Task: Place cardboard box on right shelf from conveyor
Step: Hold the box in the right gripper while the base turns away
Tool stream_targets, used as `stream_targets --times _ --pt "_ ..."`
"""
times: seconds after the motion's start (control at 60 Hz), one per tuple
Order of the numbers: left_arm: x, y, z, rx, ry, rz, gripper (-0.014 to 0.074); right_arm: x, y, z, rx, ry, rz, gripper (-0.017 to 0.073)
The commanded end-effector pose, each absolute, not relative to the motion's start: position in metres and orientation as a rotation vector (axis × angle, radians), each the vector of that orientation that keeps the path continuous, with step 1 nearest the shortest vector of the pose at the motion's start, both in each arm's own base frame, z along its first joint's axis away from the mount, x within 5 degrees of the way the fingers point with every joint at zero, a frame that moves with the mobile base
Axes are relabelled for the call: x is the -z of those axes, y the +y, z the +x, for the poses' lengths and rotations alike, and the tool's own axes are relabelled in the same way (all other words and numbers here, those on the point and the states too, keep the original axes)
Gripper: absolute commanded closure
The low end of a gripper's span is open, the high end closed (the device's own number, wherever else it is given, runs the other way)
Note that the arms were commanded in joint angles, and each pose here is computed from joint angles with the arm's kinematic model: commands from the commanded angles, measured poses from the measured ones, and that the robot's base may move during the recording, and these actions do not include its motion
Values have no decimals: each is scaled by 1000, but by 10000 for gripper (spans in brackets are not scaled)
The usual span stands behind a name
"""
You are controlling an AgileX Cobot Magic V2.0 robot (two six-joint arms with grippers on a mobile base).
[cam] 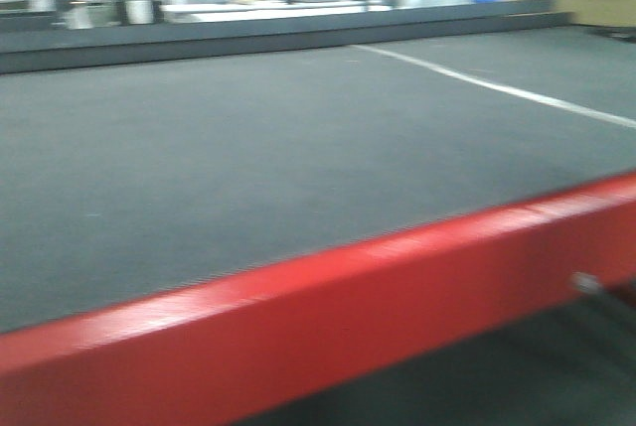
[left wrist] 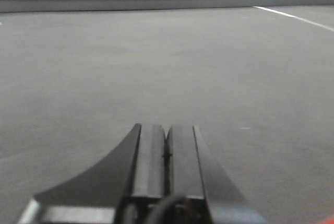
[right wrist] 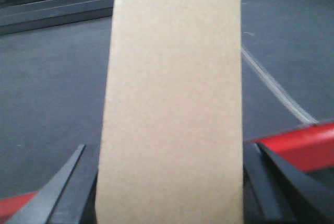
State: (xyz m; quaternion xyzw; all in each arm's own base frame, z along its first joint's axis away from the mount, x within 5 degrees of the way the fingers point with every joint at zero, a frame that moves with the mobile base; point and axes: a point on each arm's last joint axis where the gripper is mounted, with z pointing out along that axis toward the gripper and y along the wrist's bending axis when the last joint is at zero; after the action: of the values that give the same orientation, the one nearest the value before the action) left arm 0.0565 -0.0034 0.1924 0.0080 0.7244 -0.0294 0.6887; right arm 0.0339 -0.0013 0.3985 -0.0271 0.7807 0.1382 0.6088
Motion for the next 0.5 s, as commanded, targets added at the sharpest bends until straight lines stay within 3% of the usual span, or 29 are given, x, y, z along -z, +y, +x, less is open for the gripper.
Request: stream_targets --times 0.0,0.483 --pt "-198 -3 56 73 1530 14 709 -414 -1 35 -310 1685 -79 401" --pt "-198 -3 56 73 1530 14 710 -414 -1 35 -310 1685 -79 401"
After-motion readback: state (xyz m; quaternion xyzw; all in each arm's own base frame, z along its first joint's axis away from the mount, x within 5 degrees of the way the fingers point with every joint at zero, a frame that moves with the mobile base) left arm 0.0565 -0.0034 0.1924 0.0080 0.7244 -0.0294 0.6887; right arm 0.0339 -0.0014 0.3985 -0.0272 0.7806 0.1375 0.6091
